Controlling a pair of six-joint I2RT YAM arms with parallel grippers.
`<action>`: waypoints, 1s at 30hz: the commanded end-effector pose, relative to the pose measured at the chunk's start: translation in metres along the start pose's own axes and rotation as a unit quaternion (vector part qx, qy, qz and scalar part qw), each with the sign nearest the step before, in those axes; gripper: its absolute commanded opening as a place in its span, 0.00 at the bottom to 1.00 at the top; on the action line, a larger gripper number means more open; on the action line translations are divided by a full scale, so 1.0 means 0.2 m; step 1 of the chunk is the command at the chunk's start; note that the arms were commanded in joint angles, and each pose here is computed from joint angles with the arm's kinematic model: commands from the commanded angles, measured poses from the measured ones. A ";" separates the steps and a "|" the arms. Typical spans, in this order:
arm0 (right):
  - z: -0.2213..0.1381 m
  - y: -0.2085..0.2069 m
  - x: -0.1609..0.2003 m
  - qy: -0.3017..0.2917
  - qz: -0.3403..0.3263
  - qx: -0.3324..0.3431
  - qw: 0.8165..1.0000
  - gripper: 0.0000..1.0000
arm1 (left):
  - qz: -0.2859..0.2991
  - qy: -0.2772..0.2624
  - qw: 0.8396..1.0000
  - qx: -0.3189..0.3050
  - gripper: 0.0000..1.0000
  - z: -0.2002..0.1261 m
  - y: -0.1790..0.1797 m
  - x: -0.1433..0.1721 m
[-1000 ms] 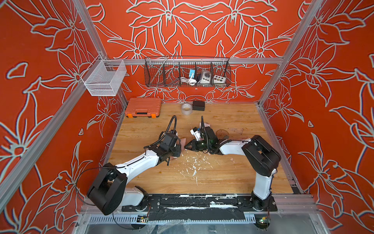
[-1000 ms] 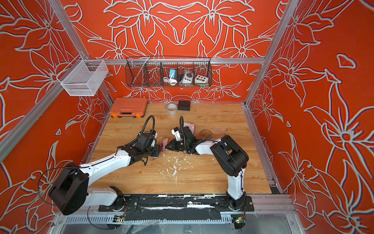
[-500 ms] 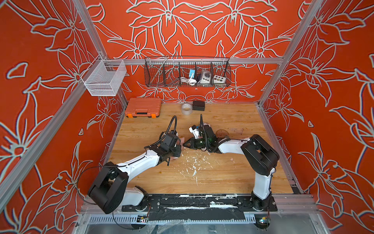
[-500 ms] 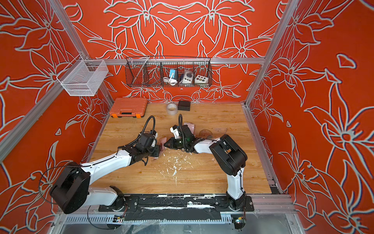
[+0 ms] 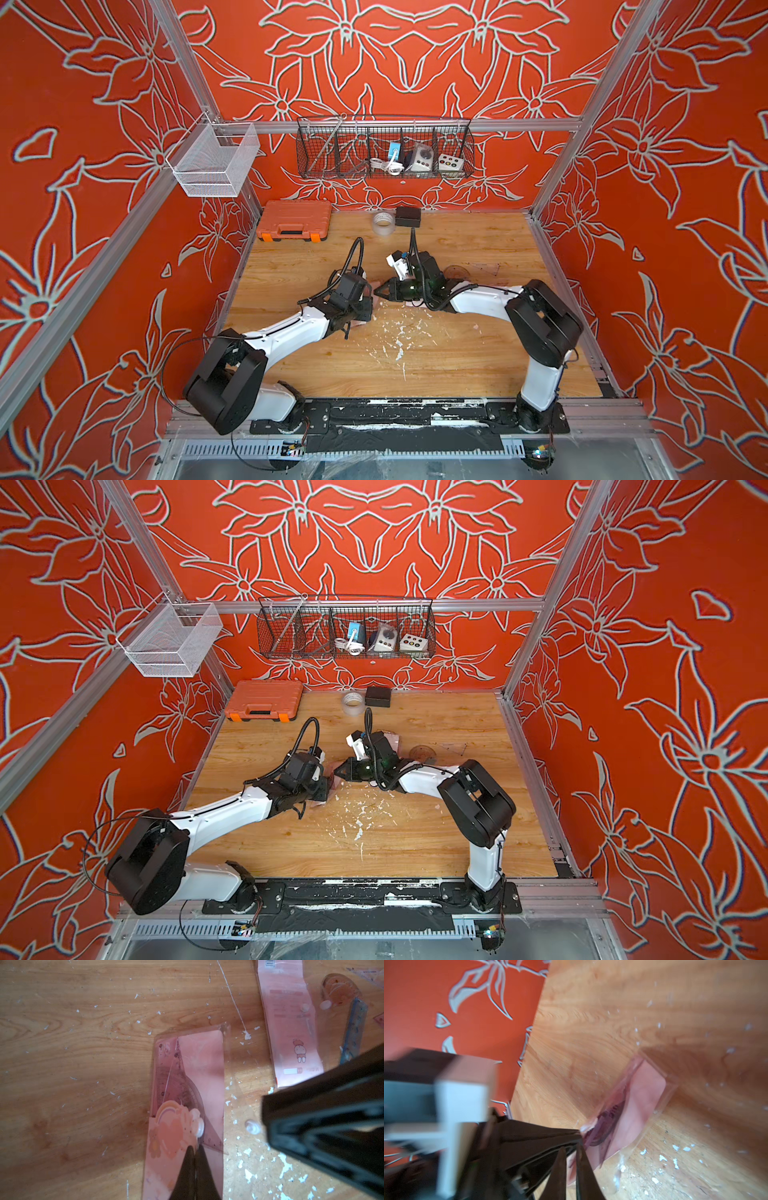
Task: Open the ruler set and take out the ruler
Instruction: Take out the ruler from the ruler set bag.
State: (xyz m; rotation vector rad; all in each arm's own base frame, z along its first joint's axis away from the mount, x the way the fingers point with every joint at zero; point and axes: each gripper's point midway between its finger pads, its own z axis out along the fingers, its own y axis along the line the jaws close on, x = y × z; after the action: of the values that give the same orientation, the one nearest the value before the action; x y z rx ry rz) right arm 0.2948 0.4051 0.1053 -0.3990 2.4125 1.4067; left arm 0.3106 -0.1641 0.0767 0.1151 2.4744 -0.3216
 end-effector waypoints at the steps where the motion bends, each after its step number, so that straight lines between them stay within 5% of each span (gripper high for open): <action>1: 0.08 -0.04 0.05 0.027 0.026 -0.002 0.999 0.11 | -0.004 -0.011 1.000 0.002 0.00 -0.01 -0.01 -0.01; 22: 0.22 -0.23 0.06 0.048 0.046 0.052 0.996 0.24 | -0.008 -0.041 0.999 0.031 0.00 -0.05 -0.04 -0.02; 30: 0.26 -0.22 0.03 0.050 0.046 0.045 0.997 0.20 | -0.008 -0.045 0.998 0.039 0.00 -0.05 -0.05 -0.01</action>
State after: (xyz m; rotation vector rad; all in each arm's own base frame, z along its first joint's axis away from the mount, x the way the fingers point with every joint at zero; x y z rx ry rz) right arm 0.3110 0.4258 0.0462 -0.3496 2.5888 1.3460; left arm 0.3022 -0.1651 0.0771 0.1031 2.4168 -0.3834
